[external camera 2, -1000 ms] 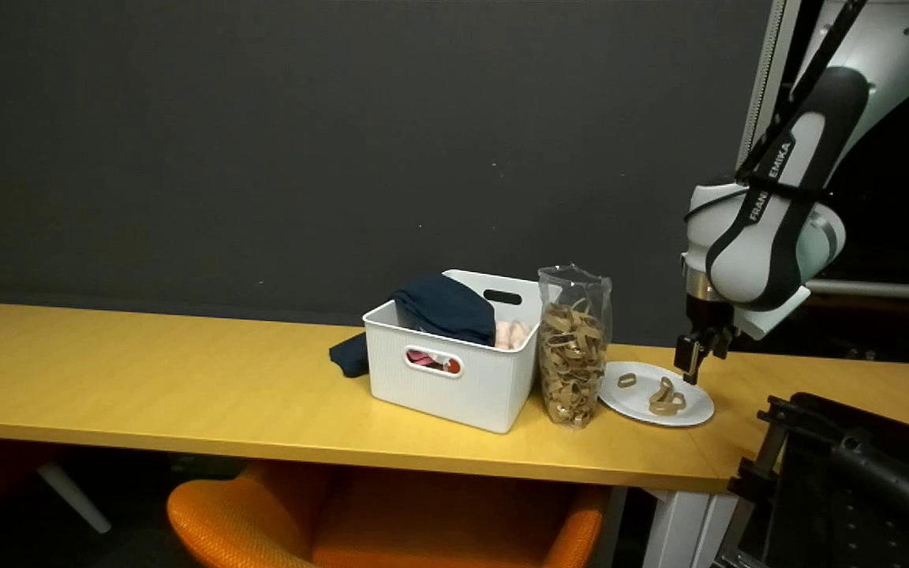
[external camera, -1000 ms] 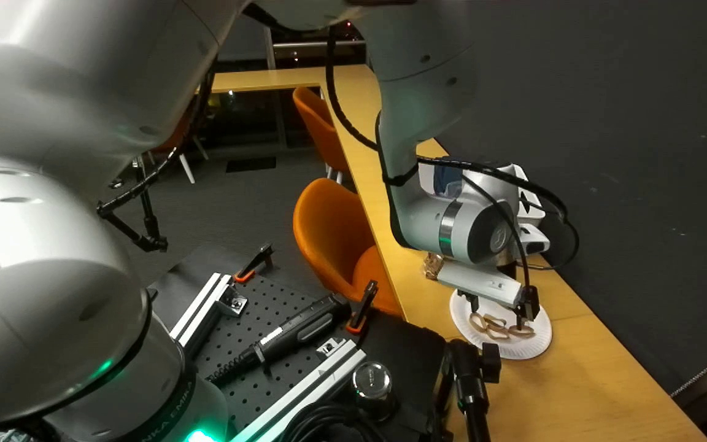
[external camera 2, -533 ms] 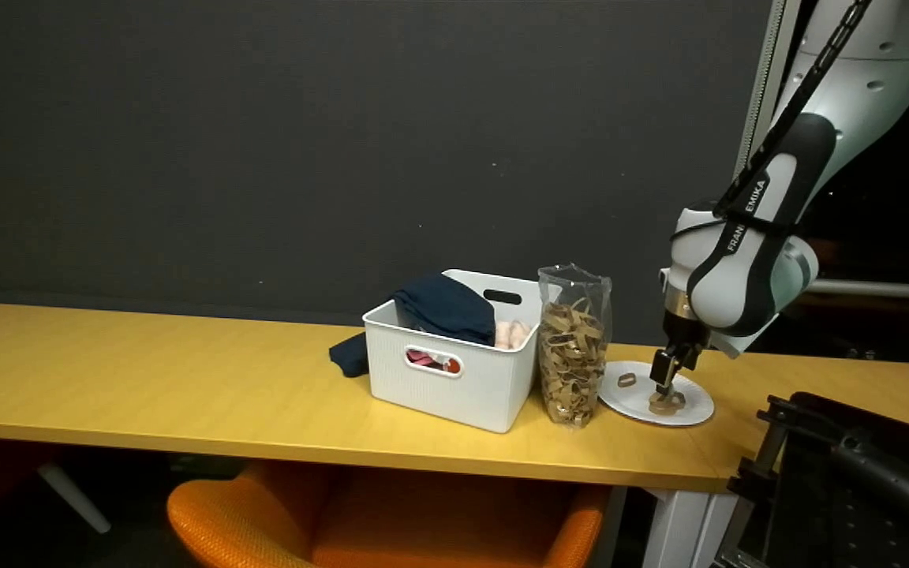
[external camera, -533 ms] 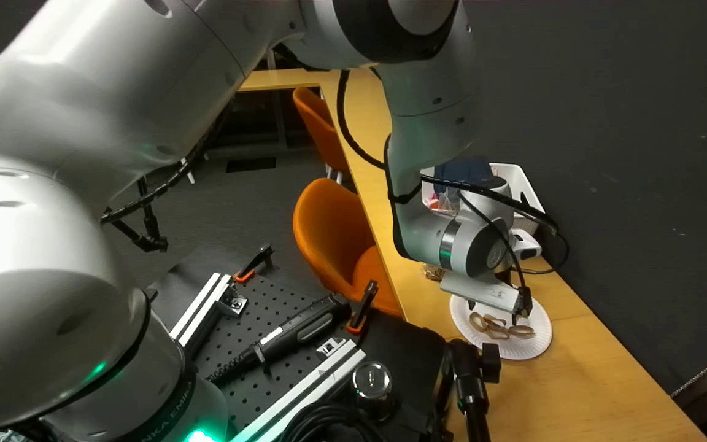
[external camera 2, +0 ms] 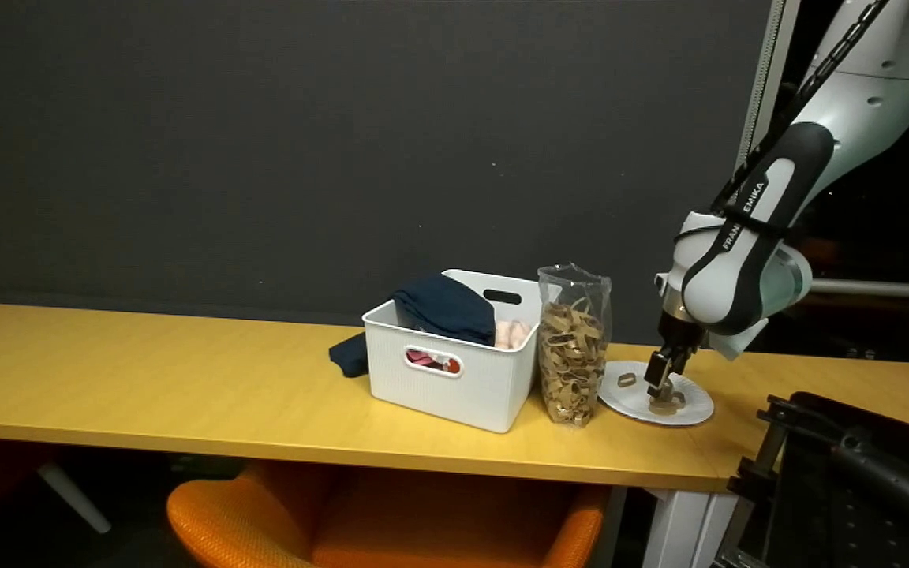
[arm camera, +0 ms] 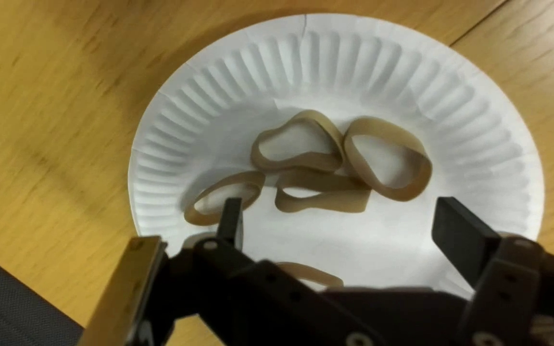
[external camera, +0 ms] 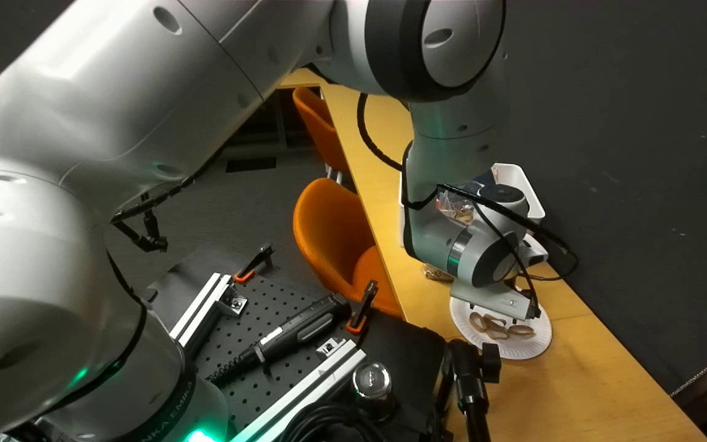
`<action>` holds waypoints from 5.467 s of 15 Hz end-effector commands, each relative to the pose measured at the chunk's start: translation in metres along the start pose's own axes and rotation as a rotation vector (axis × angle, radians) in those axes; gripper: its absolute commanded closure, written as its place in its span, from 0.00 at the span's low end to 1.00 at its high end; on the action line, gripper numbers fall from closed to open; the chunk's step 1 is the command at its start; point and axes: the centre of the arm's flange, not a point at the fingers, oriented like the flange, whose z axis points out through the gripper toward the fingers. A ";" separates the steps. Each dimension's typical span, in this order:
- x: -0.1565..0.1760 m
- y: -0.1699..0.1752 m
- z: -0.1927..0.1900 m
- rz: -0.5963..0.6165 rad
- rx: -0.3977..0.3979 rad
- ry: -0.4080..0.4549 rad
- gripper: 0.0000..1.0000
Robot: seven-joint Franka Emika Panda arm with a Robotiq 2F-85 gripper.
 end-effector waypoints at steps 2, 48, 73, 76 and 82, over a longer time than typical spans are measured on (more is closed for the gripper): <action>-0.006 0.013 0.013 -0.016 0.036 0.011 0.00; 0.027 0.012 -0.029 0.074 0.051 0.055 0.99; -0.013 0.065 -0.003 0.043 0.078 -0.113 0.00; 0.000 0.065 0.005 0.040 0.073 -0.109 0.00; 0.023 0.058 0.025 0.013 0.098 -0.121 0.00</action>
